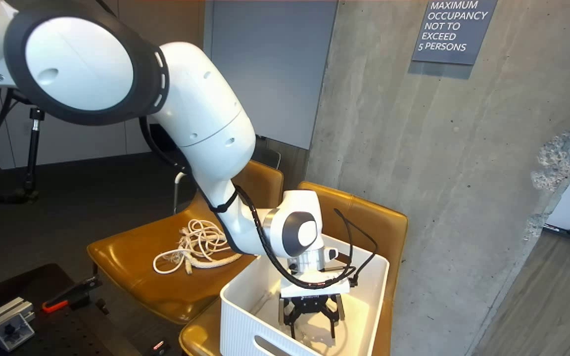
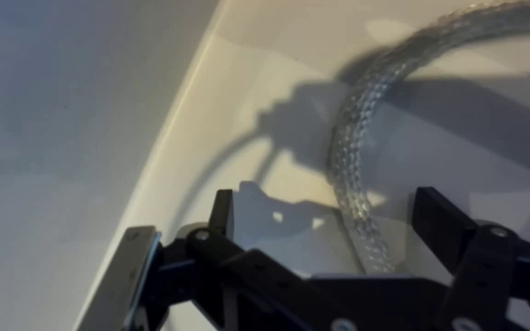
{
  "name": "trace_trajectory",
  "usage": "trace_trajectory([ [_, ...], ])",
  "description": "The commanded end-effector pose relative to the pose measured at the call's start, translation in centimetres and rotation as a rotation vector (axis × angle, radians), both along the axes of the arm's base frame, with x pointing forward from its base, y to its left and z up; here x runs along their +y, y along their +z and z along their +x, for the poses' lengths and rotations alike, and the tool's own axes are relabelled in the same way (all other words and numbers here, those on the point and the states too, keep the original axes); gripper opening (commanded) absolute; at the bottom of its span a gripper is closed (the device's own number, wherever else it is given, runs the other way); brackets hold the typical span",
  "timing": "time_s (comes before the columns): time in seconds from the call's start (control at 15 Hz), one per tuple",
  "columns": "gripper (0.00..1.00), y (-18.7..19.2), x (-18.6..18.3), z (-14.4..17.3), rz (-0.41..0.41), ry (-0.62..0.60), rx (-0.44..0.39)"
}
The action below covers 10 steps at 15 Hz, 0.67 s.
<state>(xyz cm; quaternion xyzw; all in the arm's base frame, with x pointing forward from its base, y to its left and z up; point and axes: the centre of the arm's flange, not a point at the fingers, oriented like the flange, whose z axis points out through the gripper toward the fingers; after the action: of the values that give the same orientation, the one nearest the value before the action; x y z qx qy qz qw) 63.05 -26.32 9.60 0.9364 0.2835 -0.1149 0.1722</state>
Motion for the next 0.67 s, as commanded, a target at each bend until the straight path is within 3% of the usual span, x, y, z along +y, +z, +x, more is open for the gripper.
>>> trace_trajectory([
  [0.0, 0.69, -1.0, -2.6, 3.5, 0.04, -0.009, 0.032],
  [0.6, 0.01, -1.5, -3.7, 5.1, 0.037, -0.04, 0.077],
])
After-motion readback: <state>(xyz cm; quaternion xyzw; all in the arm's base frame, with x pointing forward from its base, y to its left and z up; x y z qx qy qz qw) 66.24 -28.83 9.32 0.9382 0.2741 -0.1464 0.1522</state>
